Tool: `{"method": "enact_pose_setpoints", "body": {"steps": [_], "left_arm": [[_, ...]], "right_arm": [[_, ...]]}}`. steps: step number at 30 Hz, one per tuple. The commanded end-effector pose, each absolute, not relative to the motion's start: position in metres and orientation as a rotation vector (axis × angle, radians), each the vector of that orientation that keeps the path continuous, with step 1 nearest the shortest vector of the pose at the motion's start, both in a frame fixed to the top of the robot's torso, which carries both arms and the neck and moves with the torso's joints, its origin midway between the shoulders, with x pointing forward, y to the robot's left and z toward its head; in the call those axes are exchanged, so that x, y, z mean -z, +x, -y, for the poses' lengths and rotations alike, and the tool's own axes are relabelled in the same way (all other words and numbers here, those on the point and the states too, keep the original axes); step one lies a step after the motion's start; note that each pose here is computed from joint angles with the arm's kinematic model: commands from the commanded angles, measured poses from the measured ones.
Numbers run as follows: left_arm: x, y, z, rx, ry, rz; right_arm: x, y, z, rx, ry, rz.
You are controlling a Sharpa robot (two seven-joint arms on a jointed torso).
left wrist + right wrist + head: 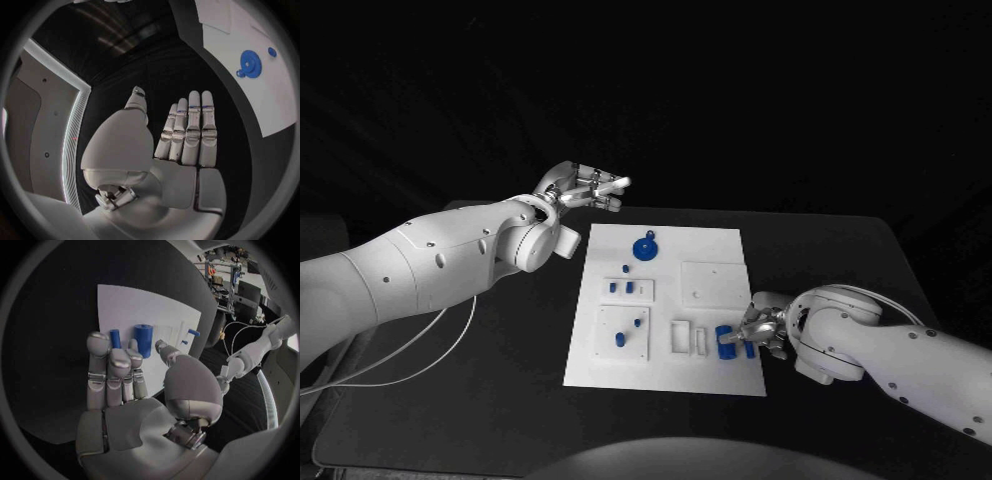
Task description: Assemble the parts on the task board
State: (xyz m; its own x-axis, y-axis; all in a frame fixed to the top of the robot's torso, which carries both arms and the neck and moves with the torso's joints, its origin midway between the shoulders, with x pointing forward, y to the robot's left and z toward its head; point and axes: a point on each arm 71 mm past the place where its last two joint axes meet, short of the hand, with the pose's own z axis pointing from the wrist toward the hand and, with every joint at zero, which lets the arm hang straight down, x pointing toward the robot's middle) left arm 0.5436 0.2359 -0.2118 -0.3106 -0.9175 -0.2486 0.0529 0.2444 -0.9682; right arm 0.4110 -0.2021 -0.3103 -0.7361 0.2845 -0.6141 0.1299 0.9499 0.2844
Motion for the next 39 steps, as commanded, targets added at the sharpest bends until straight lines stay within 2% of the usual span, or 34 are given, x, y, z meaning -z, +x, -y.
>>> {"method": "enact_pose_setpoints", "body": {"steps": [1, 22, 29, 39], "left_arm": [[0.211, 0.543, -0.231, 1.282, -0.833, -1.538], [0.212, 0.542, -0.229, 1.287, -0.837, -1.558], [0.213, 0.542, -0.229, 1.286, -0.839, -1.564], [0.214, 0.543, -0.231, 1.279, -0.844, -1.568]], "right_arm": [[0.316, 0.41, 0.204, -0.224, 0.273, -2.412], [0.339, 0.411, 0.185, -0.204, 0.255, -2.42], [0.34, 0.412, 0.185, -0.205, 0.269, -2.414], [0.335, 0.411, 0.185, -0.268, 0.382, -2.38]]}}
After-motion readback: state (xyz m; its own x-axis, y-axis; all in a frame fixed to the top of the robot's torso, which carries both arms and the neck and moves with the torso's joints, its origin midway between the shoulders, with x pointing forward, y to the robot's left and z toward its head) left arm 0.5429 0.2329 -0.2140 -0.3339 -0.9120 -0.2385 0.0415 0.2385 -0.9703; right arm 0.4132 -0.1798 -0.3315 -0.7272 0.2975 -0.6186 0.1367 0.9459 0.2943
